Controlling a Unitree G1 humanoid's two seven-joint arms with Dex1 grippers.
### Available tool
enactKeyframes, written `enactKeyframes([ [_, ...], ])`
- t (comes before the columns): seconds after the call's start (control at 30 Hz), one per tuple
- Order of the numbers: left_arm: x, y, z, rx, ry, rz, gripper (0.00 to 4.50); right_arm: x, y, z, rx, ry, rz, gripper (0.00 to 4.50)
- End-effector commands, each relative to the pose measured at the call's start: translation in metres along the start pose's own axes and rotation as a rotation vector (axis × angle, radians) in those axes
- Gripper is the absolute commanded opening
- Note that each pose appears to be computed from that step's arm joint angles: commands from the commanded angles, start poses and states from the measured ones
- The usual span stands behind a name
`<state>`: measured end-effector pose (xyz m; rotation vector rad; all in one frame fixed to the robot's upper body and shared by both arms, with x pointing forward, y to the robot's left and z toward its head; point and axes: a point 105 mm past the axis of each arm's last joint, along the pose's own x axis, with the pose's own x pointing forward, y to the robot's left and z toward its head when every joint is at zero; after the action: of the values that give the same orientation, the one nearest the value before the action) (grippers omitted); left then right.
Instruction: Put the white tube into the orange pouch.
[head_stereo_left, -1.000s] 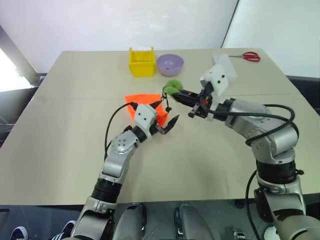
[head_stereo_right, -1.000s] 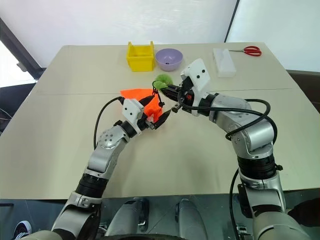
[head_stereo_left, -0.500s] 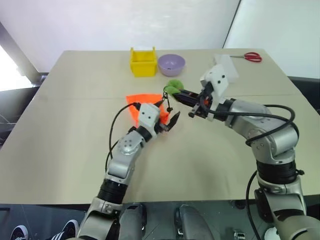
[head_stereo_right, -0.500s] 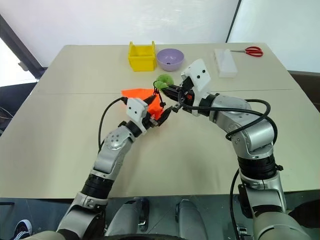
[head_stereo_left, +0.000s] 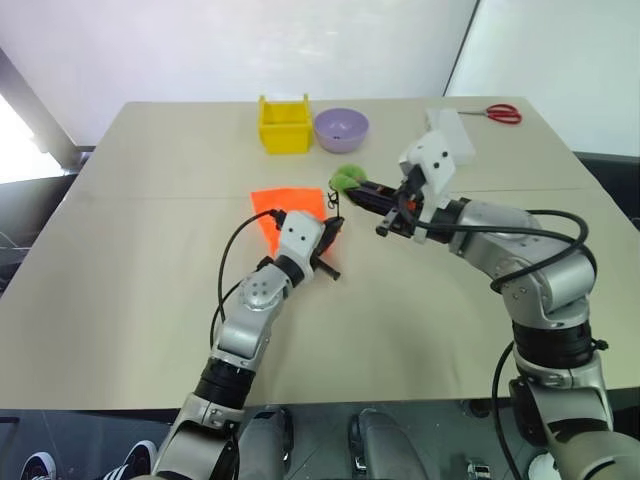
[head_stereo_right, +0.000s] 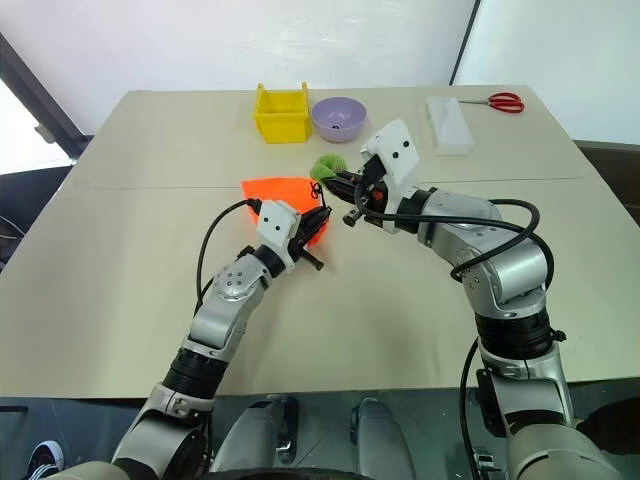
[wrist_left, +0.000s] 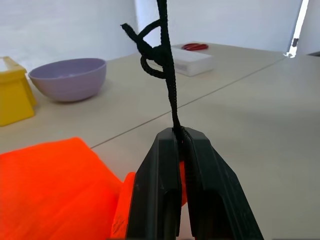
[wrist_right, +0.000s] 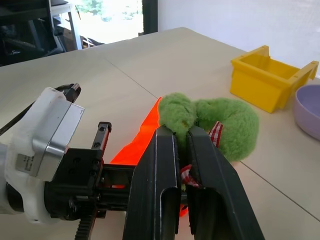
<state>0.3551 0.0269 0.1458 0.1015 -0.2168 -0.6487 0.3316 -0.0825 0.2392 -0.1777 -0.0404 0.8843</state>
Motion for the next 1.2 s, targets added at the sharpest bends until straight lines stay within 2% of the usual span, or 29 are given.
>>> enactKeyframes([
  [0.03, 0.001, -0.006, 0.013, -0.026, -0.059, -0.047, 0.12, -0.004, 0.0, 0.013, -0.038, -0.047, -0.011, 0.0],
  [0.2, -0.005, -0.007, 0.019, -0.053, -0.086, -0.112, 0.12, -0.005, -0.001, 0.012, -0.041, -0.042, -0.015, 0.0],
  [0.37, -0.013, 0.011, 0.025, -0.01, -0.104, -0.162, 0.12, -0.009, -0.003, 0.009, -0.034, -0.027, -0.021, 0.0],
  [0.57, -0.029, 0.017, 0.024, -0.029, -0.097, -0.419, 0.12, -0.014, -0.005, 0.002, -0.046, -0.003, -0.014, 0.0],
  [0.73, -0.028, 0.025, 0.03, -0.054, -0.1, -0.59, 0.12, -0.015, 0.003, -0.001, -0.059, 0.006, 0.031, 0.0],
  [0.87, -0.029, 0.026, 0.02, -0.097, -0.031, -0.703, 0.12, -0.023, 0.006, -0.014, -0.024, 0.03, 0.05, 0.0],
  [1.0, -0.026, 0.027, 0.011, -0.041, 0.025, -0.785, 0.12, -0.042, 0.008, -0.039, -0.046, 0.144, 0.072, 0.0],
  [1.2, -0.017, 0.022, 0.005, -0.019, 0.068, -0.874, 0.12, -0.045, 0.008, -0.046, -0.043, 0.165, 0.047, 0.0],
])
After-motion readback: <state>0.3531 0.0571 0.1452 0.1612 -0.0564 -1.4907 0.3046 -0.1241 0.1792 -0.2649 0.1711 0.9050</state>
